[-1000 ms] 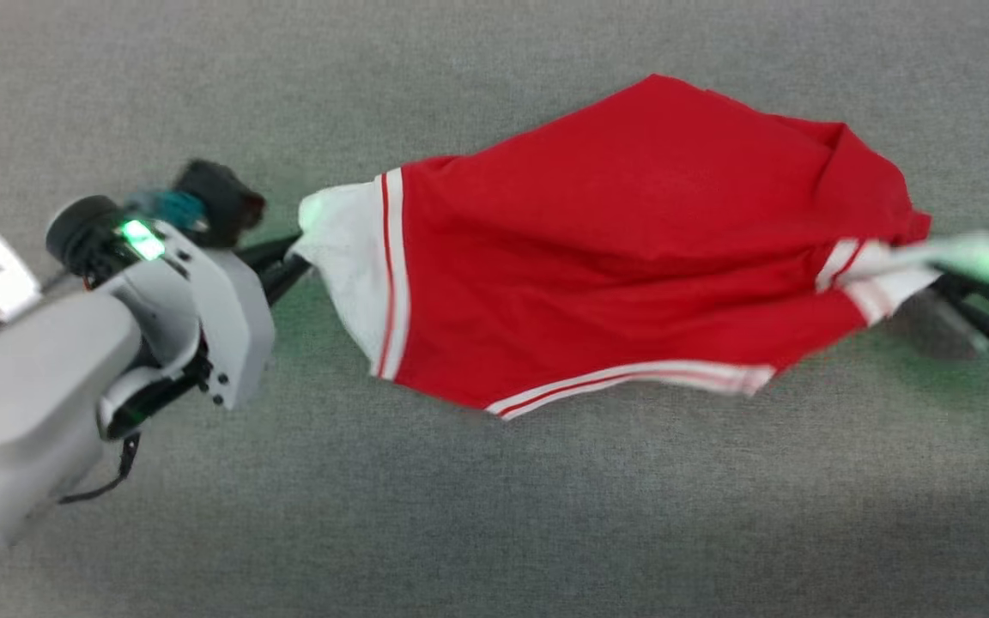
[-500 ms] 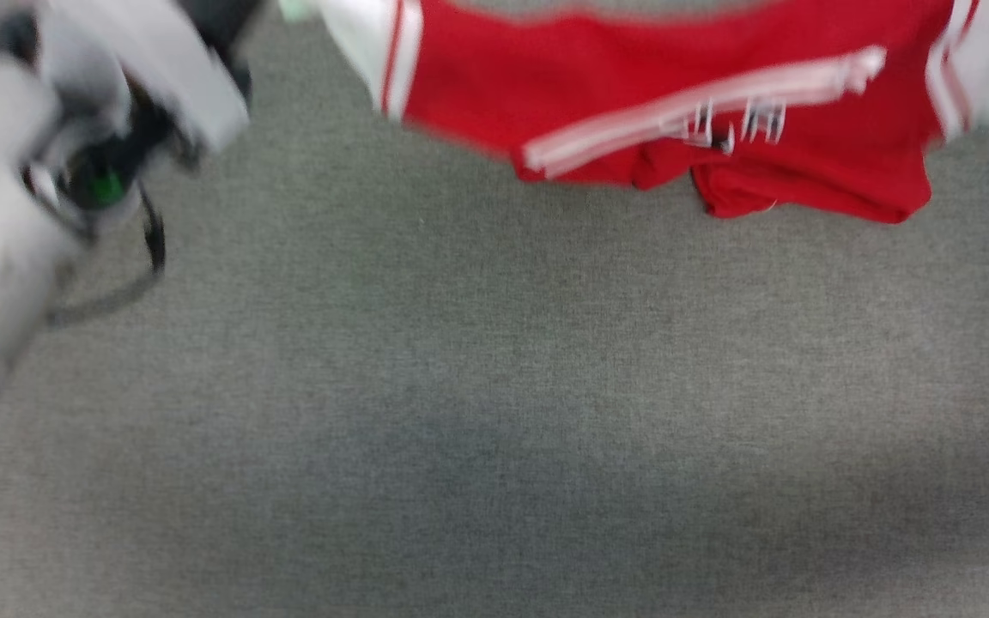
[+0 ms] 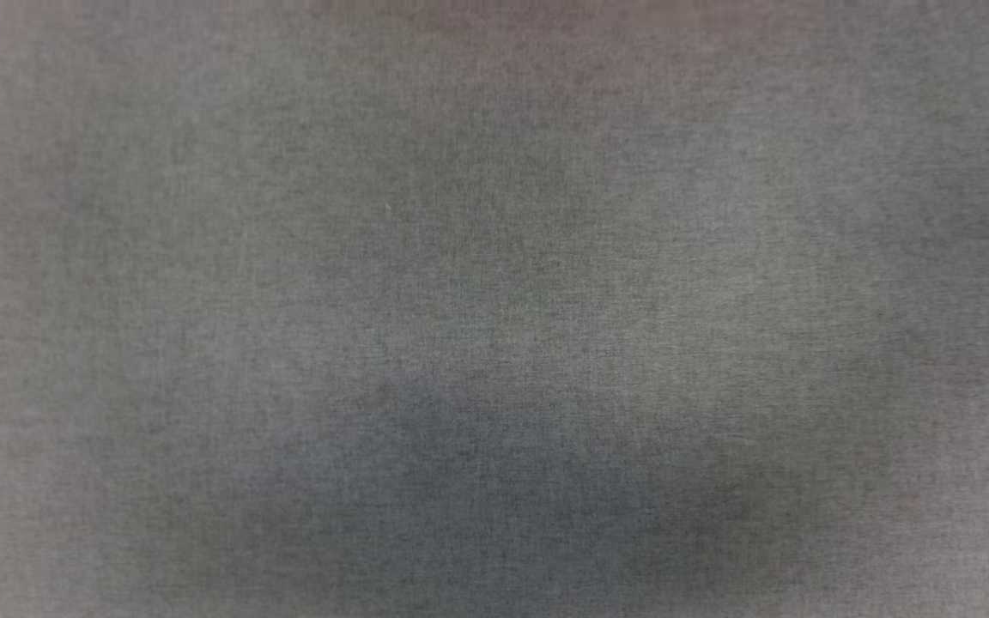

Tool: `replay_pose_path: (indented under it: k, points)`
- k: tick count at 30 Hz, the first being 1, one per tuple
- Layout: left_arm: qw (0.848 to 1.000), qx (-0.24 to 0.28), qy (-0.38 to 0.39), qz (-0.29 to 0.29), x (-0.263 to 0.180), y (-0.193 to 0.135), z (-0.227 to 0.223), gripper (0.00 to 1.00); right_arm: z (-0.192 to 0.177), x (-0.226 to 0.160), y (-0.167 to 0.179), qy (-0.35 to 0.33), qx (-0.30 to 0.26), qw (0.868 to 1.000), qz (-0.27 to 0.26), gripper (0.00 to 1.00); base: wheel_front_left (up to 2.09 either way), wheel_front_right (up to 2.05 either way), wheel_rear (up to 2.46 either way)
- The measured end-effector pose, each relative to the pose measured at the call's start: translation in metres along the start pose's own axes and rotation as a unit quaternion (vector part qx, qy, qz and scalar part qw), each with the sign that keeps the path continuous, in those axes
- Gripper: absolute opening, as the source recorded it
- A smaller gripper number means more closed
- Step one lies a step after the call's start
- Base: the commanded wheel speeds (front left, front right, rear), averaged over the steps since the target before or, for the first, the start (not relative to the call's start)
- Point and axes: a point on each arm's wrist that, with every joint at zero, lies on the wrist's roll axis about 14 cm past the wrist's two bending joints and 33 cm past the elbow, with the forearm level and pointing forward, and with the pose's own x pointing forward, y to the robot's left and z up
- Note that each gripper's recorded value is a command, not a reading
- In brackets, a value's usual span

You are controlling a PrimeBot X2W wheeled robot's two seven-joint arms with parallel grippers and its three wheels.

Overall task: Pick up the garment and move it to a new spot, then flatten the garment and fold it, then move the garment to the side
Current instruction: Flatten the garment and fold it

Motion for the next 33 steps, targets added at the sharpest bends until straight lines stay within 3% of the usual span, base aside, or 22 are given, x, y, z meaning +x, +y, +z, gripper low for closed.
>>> replay_pose_path:
  k: [5, 9, 13, 19, 22, 25, 33]
  points:
    - [0.999, -0.009, 0.022, -0.022, -0.017, -0.009, -0.005, 0.00, -0.011, -0.018, 0.001, 0.024, -0.014, 1.000, 0.009, 0.00, 0.00, 0.00, 0.00]
    - [0.992, -0.032, 0.124, -0.015, -0.058, 0.007, -0.064, 0.00, -0.047, -0.048, 0.011, 0.073, -0.010, 0.997, 0.034, 0.00, 0.00, 0.00, 0.00]
    - [0.970, -0.060, 0.235, -0.002, -0.121, 0.024, -0.122, 0.00, -0.096, -0.096, 0.023, 0.152, -0.003, 0.986, 0.069, 0.00, 0.00, 0.00, 0.00]
    - [0.922, -0.082, 0.377, 0.027, -0.226, 0.045, -0.173, 0.00, -0.150, -0.186, 0.041, 0.276, 0.031, 0.954, 0.114, 0.00, 0.00, 0.00, 0.00]
    - [0.901, -0.077, 0.426, 0.025, -0.267, 0.044, -0.182, 0.00, -0.163, -0.232, 0.058, 0.332, 0.050, 0.930, 0.147, 0.00, 0.00, 0.00, 0.00]
    - [0.888, -0.067, 0.455, 0.017, -0.295, 0.040, -0.181, 0.00, -0.169, -0.274, 0.071, 0.382, 0.071, 0.906, 0.171, 0.00, 0.00, 0.00, 0.00]
    - [0.860, -0.040, 0.508, -0.002, -0.349, 0.033, -0.178, 0.00, -0.173, -0.350, 0.079, 0.468, 0.087, 0.859, 0.189, 0.00, 0.00, 0.00, 0.00]
